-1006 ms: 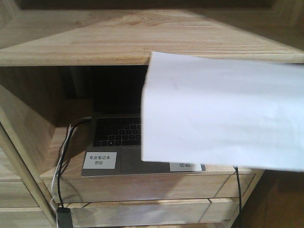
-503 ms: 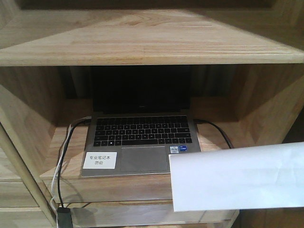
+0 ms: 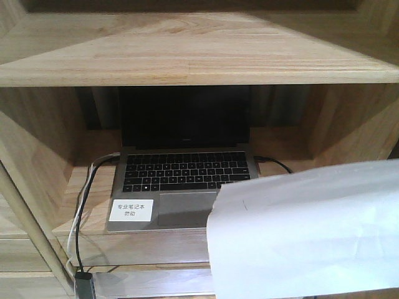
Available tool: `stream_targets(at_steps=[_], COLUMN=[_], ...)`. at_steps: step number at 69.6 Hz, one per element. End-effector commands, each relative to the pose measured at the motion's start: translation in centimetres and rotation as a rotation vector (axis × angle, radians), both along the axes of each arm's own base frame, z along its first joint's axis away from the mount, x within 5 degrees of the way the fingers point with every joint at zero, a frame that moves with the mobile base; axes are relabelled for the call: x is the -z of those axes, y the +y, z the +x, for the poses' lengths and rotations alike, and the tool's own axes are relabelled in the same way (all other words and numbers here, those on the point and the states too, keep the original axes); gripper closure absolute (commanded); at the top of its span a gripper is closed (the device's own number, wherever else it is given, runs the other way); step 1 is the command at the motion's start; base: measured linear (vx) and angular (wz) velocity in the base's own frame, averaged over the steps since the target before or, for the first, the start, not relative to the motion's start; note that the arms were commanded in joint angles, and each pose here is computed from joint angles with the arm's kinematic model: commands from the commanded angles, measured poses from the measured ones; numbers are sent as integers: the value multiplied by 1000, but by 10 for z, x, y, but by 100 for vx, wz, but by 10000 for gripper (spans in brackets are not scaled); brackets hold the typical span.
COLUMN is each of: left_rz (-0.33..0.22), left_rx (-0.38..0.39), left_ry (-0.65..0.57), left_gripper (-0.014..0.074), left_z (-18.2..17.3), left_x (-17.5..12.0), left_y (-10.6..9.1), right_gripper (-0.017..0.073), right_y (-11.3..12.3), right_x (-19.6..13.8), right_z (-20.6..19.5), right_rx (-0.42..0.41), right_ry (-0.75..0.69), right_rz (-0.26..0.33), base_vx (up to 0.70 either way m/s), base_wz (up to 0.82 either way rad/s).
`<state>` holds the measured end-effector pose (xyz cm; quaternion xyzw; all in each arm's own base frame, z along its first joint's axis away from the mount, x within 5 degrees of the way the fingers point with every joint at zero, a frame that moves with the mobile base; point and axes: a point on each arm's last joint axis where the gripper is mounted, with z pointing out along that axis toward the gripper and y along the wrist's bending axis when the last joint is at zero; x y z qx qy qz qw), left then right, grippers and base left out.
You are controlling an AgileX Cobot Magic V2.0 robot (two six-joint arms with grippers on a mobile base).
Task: Grab stapler and paper to desk for stapling
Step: 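Pull the white paper off the shelf with the right gripper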
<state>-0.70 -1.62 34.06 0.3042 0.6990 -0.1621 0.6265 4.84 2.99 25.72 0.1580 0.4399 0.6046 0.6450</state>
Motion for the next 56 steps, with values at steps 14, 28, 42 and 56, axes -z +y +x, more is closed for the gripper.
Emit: stream_targets(at_steps=[14, 28, 42, 56], left_rz=[-91, -91, -91, -91], left_rx=[-9, -9, -9, -9], left_ry=[-94, -94, -94, -94], left_gripper=[601, 601, 601, 601], left_z=[1, 1, 1, 1], left_x=[-19, -19, -19, -19], left_y=[0, 0, 0, 0], right_gripper=[561, 561, 561, 561], right_y=[1, 1, 1, 1], right_x=[-13, -13, -13, -13], right_z=[-4, -4, -4, -4], right_rx=[-19, -18, -18, -18], right_ry=[-76, -75, -75, -75], right_rz=[9, 8, 8, 8], base_vx=[0, 0, -2, -8], base_wz=[0, 0, -3, -3])
